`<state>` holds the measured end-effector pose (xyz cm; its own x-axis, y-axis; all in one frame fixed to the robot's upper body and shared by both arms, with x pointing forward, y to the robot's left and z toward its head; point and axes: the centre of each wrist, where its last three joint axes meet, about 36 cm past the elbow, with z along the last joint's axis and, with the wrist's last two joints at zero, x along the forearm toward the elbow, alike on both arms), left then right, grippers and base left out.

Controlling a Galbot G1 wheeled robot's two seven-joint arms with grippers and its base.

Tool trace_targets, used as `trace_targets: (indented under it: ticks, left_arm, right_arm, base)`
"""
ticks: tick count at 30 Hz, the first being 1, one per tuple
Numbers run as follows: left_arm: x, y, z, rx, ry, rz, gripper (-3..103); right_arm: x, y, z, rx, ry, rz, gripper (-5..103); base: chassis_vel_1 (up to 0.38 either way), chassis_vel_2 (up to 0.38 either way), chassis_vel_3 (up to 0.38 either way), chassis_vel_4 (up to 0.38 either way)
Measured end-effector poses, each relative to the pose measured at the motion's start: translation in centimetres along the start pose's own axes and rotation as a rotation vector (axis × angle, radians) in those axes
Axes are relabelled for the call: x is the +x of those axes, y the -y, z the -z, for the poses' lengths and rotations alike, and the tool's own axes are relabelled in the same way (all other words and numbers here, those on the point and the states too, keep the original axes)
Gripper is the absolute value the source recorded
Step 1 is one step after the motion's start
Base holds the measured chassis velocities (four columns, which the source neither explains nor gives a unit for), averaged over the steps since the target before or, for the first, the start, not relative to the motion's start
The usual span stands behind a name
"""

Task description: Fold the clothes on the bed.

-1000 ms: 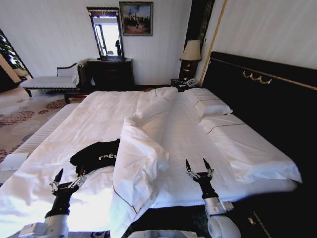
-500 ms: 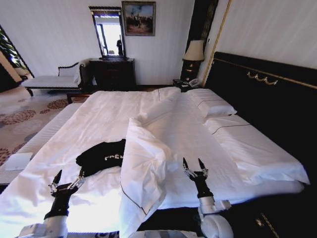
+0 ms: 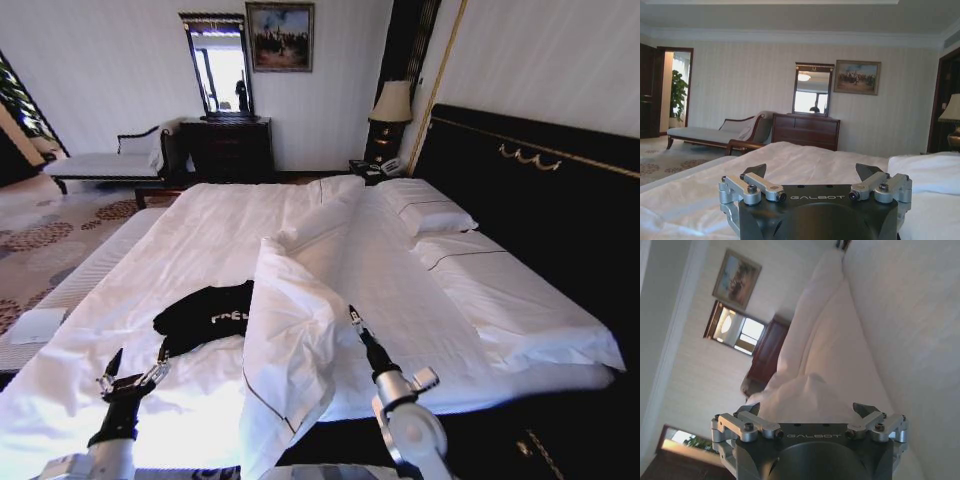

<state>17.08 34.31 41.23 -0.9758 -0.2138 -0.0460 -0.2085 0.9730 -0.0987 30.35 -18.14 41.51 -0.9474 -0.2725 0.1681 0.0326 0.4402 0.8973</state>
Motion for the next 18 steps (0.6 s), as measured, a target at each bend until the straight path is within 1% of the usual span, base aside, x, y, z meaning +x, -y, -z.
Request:
trace_targets:
  ticks: [3,8,11,14,15,18]
  left_arm:
    - [0.2,-0.3,-0.4,-0.009,-0.012,0.006,100]
    - [0.2,-0.6,-0.6,-0.016,-0.020,0.011,100]
    - [0.0,-0.6,-0.6,-0.018,-0.021,0.011,100]
    - [-0.1,-0.7,-0.7,-0.018,-0.024,0.011,100]
    - [-0.2,-0.7,-0.9,-0.017,-0.029,0.013,100]
    - [-0.2,-0.7,-1.2,-0.017,-0.037,0.014,100]
  right_arm:
    - [-1.6,-0.4,0.4,-0.010,-0.048,0.034,100]
    - [-2.9,-1.1,0.5,-0.007,-0.102,0.043,100]
    - [-3.9,-1.1,0.4,0.026,-0.147,0.055,100]
    - [-4.2,-1.2,0.5,0.039,-0.169,0.074,100]
    - [-4.6,-1.1,0.7,0.052,-0.192,0.104,100]
    - [-5.3,-0.7,0.8,0.073,-0.224,0.145,100]
  base:
    - [0.000,0.000,0.000,0.000]
    - [0.000,0.000,0.000,0.000]
    - [0.000,0.000,0.000,0.000]
    - [0.000,0.000,0.000,0.000]
    - [0.000,0.000,0.000,0.000]
    - [0.000,0.000,0.000,0.000]
